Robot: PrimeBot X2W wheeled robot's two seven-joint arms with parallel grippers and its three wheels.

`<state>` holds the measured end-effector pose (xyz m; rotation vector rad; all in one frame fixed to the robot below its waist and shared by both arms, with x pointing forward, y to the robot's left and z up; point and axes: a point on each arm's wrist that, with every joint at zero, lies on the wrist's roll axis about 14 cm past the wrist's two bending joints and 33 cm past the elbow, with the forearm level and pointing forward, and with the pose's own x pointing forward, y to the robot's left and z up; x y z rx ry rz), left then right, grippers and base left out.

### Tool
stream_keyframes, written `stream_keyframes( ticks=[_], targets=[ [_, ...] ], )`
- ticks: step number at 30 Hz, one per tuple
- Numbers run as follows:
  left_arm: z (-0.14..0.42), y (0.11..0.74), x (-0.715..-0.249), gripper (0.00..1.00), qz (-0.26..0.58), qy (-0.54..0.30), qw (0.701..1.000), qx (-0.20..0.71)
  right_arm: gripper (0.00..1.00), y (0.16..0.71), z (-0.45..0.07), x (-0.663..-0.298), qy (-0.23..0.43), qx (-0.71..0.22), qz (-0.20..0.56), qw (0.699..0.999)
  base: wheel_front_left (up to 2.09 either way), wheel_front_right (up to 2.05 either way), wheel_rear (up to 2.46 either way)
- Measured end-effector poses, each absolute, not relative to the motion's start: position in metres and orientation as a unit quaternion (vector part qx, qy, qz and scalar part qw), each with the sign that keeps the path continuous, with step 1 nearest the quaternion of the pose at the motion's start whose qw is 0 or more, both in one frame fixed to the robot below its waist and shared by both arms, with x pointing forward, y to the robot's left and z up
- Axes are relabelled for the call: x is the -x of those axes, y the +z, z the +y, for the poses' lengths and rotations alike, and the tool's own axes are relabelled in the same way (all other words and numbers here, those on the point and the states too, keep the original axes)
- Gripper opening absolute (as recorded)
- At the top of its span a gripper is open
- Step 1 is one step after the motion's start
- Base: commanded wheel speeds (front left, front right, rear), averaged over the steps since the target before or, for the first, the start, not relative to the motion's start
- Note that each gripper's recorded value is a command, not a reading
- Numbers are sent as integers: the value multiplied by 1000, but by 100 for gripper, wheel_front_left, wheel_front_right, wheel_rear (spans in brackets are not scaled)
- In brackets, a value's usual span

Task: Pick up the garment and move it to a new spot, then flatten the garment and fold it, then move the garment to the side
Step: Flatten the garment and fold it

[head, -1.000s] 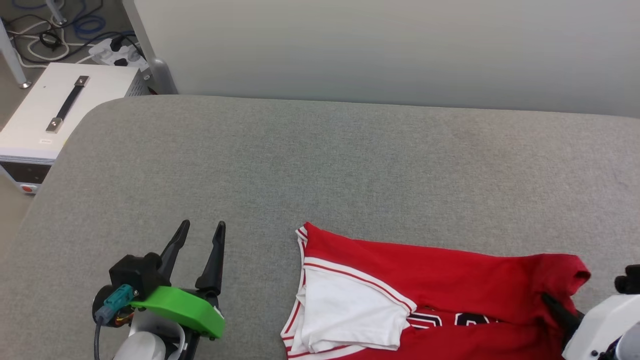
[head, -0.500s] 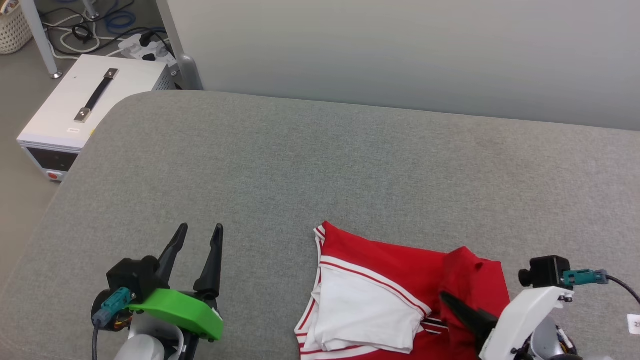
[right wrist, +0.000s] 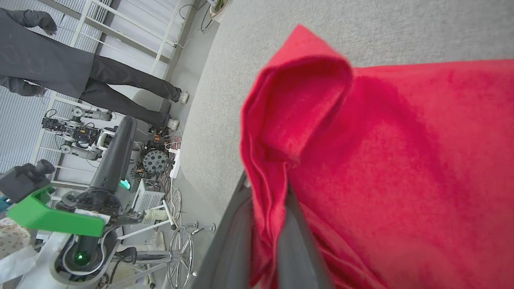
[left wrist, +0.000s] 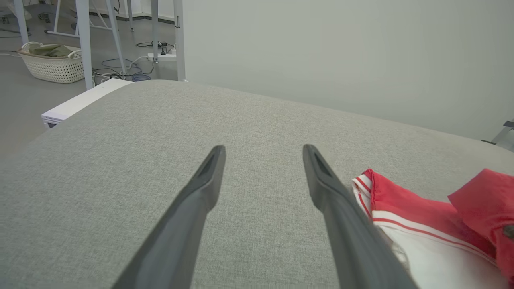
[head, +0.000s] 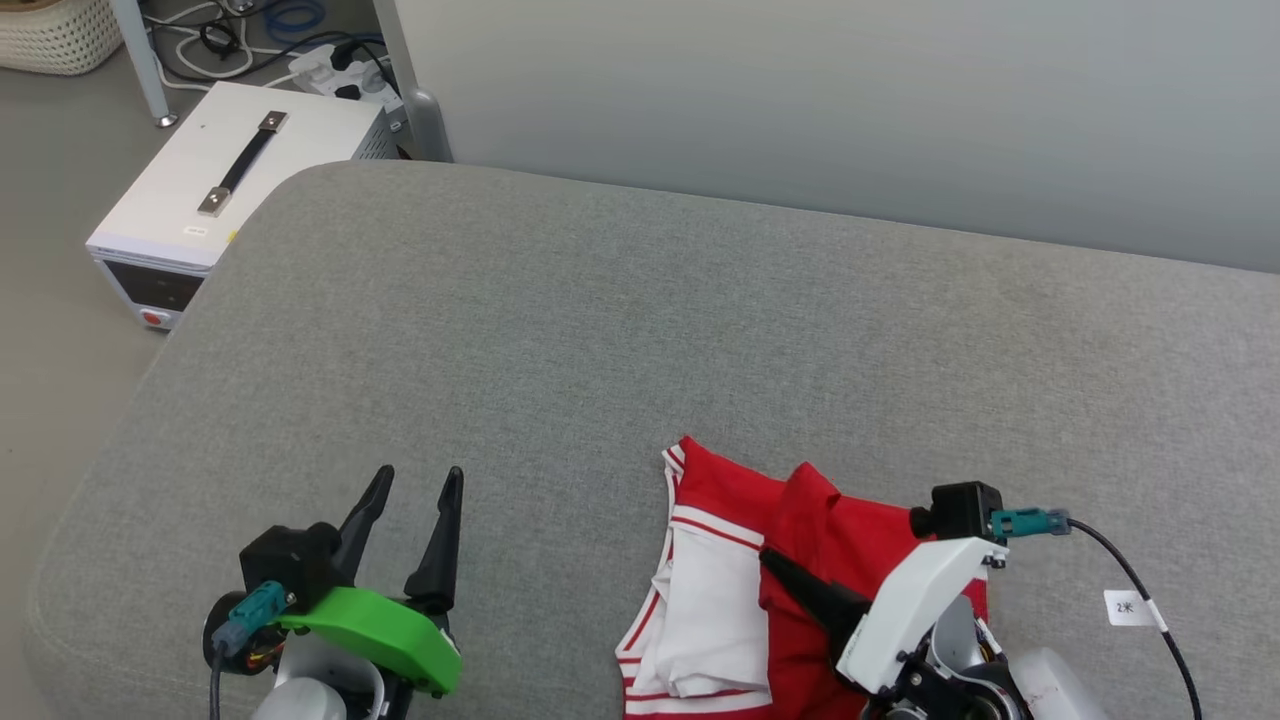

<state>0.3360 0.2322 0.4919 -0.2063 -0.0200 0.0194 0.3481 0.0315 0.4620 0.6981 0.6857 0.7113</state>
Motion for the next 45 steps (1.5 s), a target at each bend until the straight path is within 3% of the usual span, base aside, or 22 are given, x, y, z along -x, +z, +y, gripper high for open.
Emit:
stream_keyframes(
  ticks=[7,8,9,10,25,29,35,45],
  targets=[
    [235,485,-330,100,0,19,994,107,0,447,49,-358,336,-317,341,819,0,0,0],
    [236,484,-329,100,2,21,994,108,31,444,50,-360,334,-315,344,819,0,0,0],
    [236,483,-328,100,4,23,994,108,52,441,51,-362,331,-312,346,820,0,0,0],
    [237,482,-328,100,5,24,994,108,100,437,51,-363,328,-310,350,821,0,0,0],
    [236,482,-330,100,5,20,994,108,100,449,64,-370,349,-283,331,830,0,0,0],
    [229,491,-336,100,-10,7,993,114,100,469,48,-391,338,-246,283,863,0,0,0],
    [211,520,-353,100,-53,-25,991,119,100,531,-14,-425,313,-49,122,941,0,0,0],
    [178,548,-369,100,-92,-72,986,121,100,572,-128,-425,193,46,-20,980,0,0,0]
  ],
)
